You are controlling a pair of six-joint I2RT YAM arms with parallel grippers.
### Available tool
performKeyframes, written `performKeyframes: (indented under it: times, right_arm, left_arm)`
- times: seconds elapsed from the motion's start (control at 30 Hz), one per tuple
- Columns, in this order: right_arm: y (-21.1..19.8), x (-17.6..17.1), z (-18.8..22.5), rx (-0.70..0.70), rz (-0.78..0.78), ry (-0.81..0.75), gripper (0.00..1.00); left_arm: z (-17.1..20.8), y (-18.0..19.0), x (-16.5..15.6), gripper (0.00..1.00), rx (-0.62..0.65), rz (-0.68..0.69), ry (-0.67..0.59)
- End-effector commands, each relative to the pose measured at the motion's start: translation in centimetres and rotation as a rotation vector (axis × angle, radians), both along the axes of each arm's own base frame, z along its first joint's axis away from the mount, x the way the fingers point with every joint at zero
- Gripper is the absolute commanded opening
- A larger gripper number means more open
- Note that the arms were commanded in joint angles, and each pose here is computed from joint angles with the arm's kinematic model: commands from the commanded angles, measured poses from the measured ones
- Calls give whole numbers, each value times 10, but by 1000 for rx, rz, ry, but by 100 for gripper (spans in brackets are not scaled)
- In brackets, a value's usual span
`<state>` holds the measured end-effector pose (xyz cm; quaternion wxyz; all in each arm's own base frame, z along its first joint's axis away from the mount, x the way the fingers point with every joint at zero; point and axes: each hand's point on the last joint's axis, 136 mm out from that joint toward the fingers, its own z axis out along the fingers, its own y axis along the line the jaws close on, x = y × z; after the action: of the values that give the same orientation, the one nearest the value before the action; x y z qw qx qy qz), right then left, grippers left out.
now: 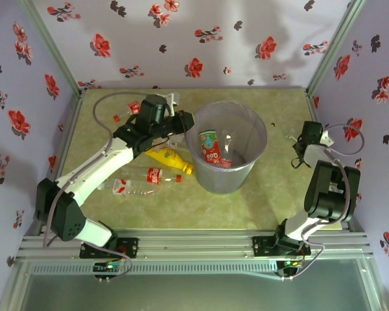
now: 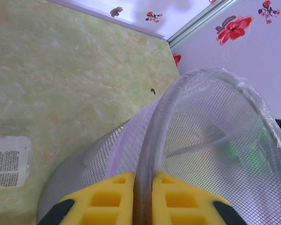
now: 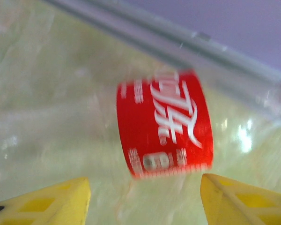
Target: Put the plastic bottles in the bin
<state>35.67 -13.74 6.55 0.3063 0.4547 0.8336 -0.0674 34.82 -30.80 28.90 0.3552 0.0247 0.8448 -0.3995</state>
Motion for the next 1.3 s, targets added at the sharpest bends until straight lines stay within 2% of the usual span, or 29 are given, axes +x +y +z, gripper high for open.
performKeyframes:
  times: [0.0,0.13,0.2,0.3,0.37,0.47,0.6,0.7,0.87,0.97,1.13,1.27]
  right_arm:
    - [40,-18,-8,146,76,26,64]
    - [86,-30,14,216,213,4,65]
    - [99,-35,37,162,298,8,68]
    - [92,-41,70,54,329,40,71]
    - [84,-37,88,-10,316,12,71]
    - [82,-15,111,-17,278,-106,68]
    - [68,25,141,-59,144,-300,64]
    - [38,52,150,-153,-5,-365,63]
    - [-3,97,127,-165,-164,-338,63]
    - [-25,111,96,-149,-212,-264,64]
    - [-40,116,54,-151,-231,-160,64]
    - [-30,107,30,-139,-202,-114,64]
  left_arm:
    - [-9,6,-3,0,30,8,13]
    - [-9,5,-2,0,26,9,15]
    - [-8,4,-3,0,25,9,13]
    - [-8,4,-2,0,22,8,10]
    - [-8,2,-1,0,13,6,8]
    - [-10,0,-1,0,0,3,14]
    - [-8,-2,-4,0,-8,-2,12]
    - [-6,-1,-6,0,-14,-5,6]
    - [-1,1,-11,0,-23,-10,-3]
    - [1,4,-13,0,-23,-11,-8]
    - [1,6,-16,0,-17,-12,-9]
    - [1,7,-16,0,-18,-10,-9]
